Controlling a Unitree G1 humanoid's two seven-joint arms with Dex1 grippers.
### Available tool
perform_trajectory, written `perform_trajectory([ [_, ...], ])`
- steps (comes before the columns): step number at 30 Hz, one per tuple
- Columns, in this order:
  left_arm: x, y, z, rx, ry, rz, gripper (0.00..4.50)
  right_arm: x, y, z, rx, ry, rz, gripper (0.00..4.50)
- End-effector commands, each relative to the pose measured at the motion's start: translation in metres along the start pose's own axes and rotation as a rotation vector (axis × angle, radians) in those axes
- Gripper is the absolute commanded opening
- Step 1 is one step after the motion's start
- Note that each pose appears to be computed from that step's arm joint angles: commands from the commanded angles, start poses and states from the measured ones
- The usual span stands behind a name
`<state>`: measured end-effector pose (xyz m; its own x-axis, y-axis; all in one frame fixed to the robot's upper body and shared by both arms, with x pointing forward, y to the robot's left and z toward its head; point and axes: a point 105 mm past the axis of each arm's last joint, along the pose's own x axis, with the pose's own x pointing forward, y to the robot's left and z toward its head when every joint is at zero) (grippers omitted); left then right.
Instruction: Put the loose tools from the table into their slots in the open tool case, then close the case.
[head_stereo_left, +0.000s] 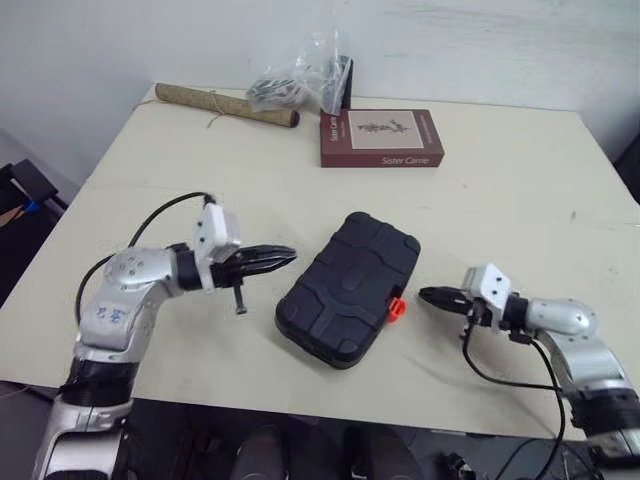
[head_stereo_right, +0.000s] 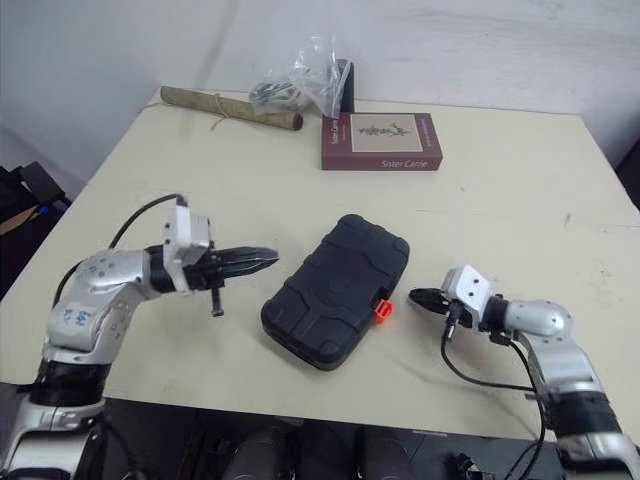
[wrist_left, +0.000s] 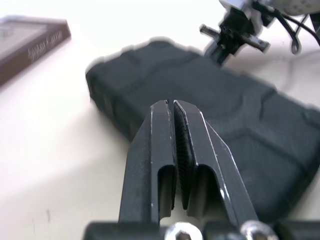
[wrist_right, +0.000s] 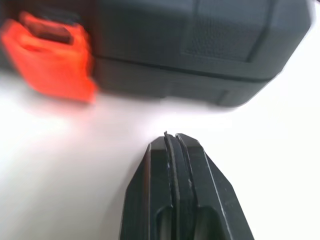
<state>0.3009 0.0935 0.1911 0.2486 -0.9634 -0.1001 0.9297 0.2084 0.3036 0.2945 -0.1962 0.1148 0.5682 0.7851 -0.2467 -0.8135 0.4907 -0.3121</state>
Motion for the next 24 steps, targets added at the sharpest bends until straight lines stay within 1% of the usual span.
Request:
perform_trajectory([
  [1, 0.027, -0.008, -0.014, 0.039, 0.062, -0.072, 0.13, -0.003, 0.015, 0.041, 0.012, -0.101, 0.022, 0.00],
  [4, 0.054, -0.011, -0.031, 0.090, 0.132, -0.111, 0.13, 0.005, 0.040, 0.049, 0.037, -0.094, 0.084, 0.00],
  [7, 0.071, -0.012, -0.043, 0.095, 0.174, -0.128, 0.13, 0.015, 0.045, 0.048, 0.052, -0.085, 0.044, 0.00],
  [9, 0.075, -0.009, -0.050, 0.104, 0.194, -0.109, 0.13, 0.023, 0.048, 0.046, 0.043, -0.063, 0.035, 0.00],
  [15, 0.070, -0.014, -0.068, 0.081, 0.252, -0.123, 0.13, 0.027, 0.052, 0.031, 0.051, 0.028, 0.020, 0.00],
  [19, 0.068, -0.015, -0.071, 0.068, 0.252, -0.119, 0.13, 0.018, 0.055, 0.014, 0.063, 0.107, 0.032, 0.00],
  [24, 0.066, -0.018, -0.073, 0.060, 0.257, -0.122, 0.13, 0.009, 0.064, 0.003, 0.165, 0.123, 0.050, 0.00],
])
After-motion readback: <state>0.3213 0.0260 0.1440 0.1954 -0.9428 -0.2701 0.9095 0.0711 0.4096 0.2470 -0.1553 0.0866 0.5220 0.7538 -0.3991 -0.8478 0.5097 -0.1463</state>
